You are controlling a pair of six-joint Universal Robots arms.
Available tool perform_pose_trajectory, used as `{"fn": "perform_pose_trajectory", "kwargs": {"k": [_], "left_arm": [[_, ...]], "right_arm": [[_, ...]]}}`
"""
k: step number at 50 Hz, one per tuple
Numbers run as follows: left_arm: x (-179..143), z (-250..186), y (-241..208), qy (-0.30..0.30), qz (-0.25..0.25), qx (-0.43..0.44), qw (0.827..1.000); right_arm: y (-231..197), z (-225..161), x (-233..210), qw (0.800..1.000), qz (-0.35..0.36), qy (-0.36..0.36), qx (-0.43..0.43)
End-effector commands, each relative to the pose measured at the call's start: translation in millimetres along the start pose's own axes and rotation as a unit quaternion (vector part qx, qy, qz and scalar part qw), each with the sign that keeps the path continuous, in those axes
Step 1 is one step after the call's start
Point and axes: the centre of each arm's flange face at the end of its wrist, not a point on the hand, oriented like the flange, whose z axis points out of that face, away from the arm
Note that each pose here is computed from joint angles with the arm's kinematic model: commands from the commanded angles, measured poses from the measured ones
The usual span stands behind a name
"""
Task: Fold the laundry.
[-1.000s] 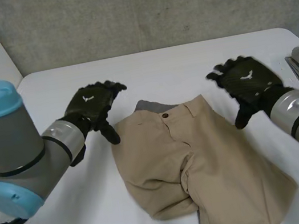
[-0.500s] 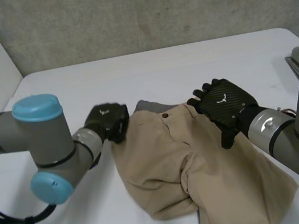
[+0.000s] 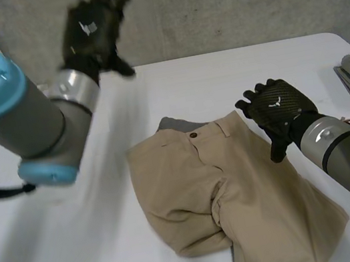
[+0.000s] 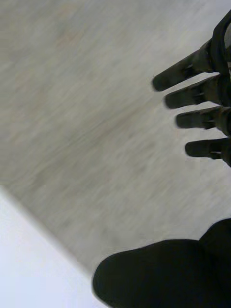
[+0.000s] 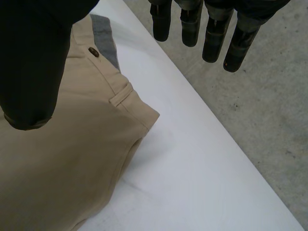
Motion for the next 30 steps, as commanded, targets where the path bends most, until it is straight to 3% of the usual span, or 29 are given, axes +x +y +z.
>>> {"fn": "perform_pose_trajectory", "kwargs": {"k": [1, 6, 21, 27, 30], "left_arm": [[13, -38, 82, 0.035, -0.018, -0.168, 0.985], [19, -54, 122, 0.055, -0.030, -0.249, 0.966], [32, -48, 154, 0.092, -0.044, -0.266, 0.958], [25, -37, 149, 0.068, -0.031, -0.250, 0.965], [6, -22, 129, 0.013, -0.013, -0.221, 0.975]], "right_arm": [[4, 1, 4, 1.000, 0.004, 0.003, -0.005], [5, 1, 3, 1.000, 0.004, 0.002, -0.007], [9, 0, 2, 1.000, 0.007, -0.001, -0.014], [10, 0, 2, 1.000, 0.007, 0.000, -0.016], [10, 0, 2, 1.000, 0.006, 0.000, -0.015]]}}
